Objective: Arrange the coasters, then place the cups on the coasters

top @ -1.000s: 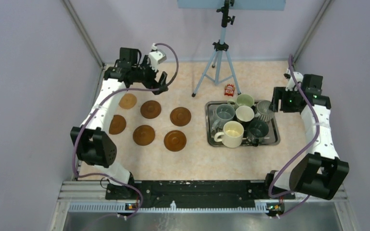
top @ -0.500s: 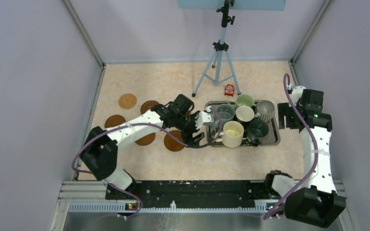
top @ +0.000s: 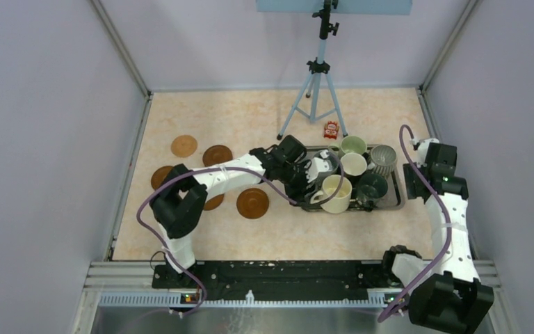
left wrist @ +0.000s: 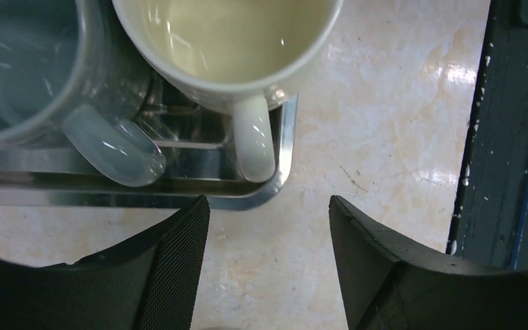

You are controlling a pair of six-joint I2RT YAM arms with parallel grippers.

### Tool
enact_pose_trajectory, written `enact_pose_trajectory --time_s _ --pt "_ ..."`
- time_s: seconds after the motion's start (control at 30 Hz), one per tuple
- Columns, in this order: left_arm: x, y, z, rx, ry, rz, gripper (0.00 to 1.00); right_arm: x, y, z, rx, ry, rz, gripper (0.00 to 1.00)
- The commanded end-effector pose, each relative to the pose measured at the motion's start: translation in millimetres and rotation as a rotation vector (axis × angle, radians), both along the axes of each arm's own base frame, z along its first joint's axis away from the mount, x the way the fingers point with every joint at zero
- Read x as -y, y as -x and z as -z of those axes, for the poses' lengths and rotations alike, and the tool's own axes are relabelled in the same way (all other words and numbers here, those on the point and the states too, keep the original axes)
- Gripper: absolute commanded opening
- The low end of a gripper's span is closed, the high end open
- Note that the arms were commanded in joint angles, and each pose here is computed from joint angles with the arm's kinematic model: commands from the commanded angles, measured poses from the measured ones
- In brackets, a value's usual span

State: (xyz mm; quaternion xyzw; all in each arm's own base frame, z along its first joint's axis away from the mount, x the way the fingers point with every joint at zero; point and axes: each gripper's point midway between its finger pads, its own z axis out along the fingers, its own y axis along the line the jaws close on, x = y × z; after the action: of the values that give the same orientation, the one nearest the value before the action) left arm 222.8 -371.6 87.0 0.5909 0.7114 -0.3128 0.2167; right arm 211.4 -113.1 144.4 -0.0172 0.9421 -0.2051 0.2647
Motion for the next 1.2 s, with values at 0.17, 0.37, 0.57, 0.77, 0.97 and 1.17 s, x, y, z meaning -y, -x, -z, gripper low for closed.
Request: enact_pose_trajectory --time_s 0.17,0.37,0.57,0.77,0.97,1.17 --pt "43.4 -9.1 -5.9 0.041 0.051 0.023 0.66 39.1 5.8 -18.7 0.134 0.159 0.126 0.72" --pt "52.1 -12.9 6.5 0.057 0.018 -0.005 0.58 38.0 12.4 -3.6 0.110 0.166 0.113 0.72" --pt "57.7 -16.6 16.9 0.054 -0.015 -0.045 0.50 32.9 -3.0 -5.6 0.110 0.115 0.079 0.72" --pt "60.3 -17.7 22.9 0.046 -0.032 -0.067 0.41 29.5 -21.0 -16.4 0.131 0.059 0.078 0.72" --pt "64.2 -10.5 3.1 0.043 0.010 -0.020 0.23 20.4 -32.5 -32.0 0.161 -0.006 0.057 0.72" --pt "63.0 -0.9 -23.2 0.050 0.073 0.015 0.00 14.1 -44.8 -44.3 0.182 -0.056 0.036 0.72"
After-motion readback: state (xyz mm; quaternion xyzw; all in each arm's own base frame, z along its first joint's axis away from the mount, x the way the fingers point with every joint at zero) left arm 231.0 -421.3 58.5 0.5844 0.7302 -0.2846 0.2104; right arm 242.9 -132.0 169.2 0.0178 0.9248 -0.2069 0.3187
